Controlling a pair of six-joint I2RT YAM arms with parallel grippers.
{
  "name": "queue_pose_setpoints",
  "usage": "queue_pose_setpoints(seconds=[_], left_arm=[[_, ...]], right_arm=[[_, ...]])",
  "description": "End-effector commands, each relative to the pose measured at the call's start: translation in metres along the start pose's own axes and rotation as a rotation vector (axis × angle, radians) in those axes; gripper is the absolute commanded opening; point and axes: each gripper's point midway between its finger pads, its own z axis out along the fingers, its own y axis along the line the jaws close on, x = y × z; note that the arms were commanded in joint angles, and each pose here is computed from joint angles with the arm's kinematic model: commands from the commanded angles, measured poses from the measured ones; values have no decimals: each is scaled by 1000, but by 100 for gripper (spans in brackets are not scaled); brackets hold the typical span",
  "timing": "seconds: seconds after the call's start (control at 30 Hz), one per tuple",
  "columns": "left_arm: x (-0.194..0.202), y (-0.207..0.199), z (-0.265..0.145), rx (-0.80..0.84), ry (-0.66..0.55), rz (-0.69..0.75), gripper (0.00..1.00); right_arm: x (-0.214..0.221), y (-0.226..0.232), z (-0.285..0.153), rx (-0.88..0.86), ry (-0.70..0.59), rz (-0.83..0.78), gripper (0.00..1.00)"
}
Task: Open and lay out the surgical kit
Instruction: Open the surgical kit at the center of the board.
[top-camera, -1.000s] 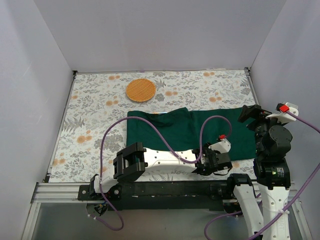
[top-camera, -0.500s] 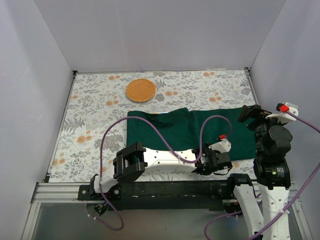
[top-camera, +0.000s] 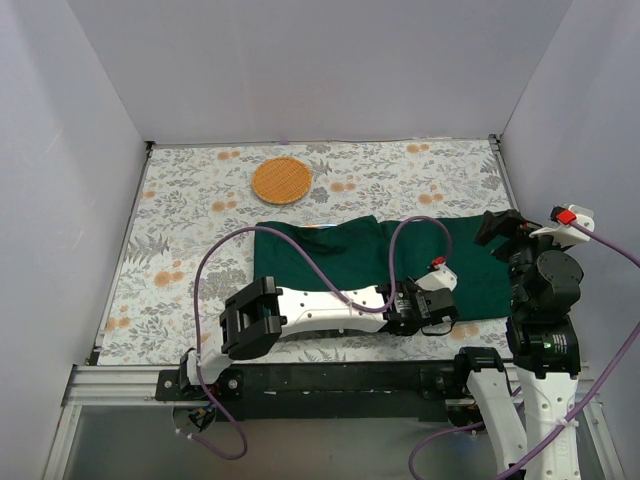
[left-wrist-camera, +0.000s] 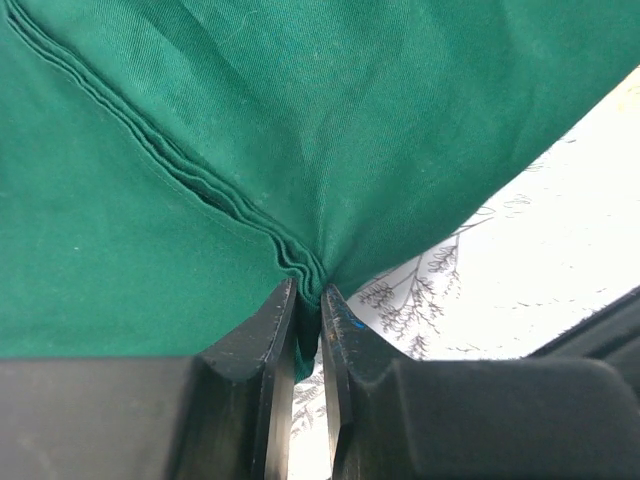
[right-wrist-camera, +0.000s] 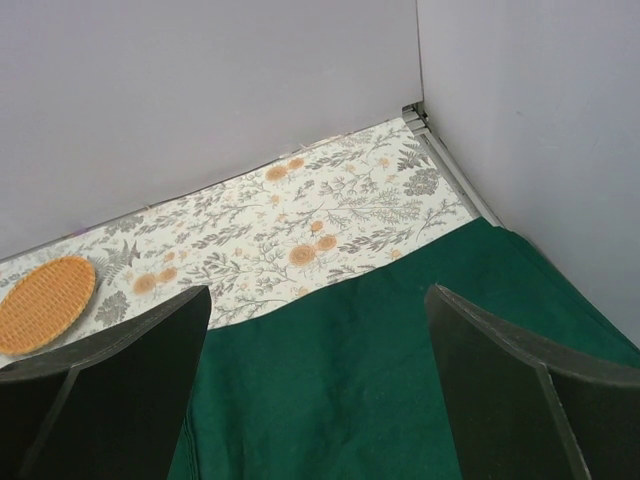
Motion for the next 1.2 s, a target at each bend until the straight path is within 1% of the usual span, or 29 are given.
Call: queue_pose_setpoints(seconds=[0.0,0.13,0.37,0.4,0.47,0.57,0.7,0.77,0.87,0.9,0.97,1.0,1.07,1.1,1.13,1.17], left_arm=[[-33,18,-37,92,-58,-120,6],[-34,19,-40,151,-41,-151,7],[-33,27,-39,193,-23,-196,7],[-33,27,-39,195,-23,-198,3],[-31,27,-37,194,-17,-196,0],[-29,27,-35,189,-15,-193,0],[-29,39,-29,148,-18,-185,0],[-28,58,-26,68,-26,-166,0],[-23,102,-21,-72,-21,-170,0],[-22,126,-22,-116,-11,-194,0],[-10,160,-22,-212,6,-203,0],[-6,185,-22,-261,12,-227,0],[8,225,-33,-364,14,-239,0],[16,255,-36,-426,29,-267,0],[20,276,-48,-464,16,-294,0],[35,300,-53,-554,34,-286,0]], right_arm=[[-6,4,1,-23,-40,1,96],[-7,4,0,-24,-43,-1,96],[-8,4,-1,-26,-47,0,96],[-8,5,-1,-27,-45,1,96],[-8,4,-1,-27,-45,1,96],[-6,5,-1,-33,-40,0,96],[-5,6,0,-35,-38,0,96],[-5,6,-1,-36,-41,-1,96],[-6,9,-1,-49,-44,-5,95],[-8,10,-1,-53,-46,-7,95],[-6,12,-2,-64,-42,-11,95],[-6,13,-2,-68,-42,-14,95],[-6,16,-3,-78,-46,-18,95],[-5,16,-4,-81,-48,-24,95],[-5,15,-5,-76,-53,-26,95],[-5,18,-6,-89,-55,-27,95]])
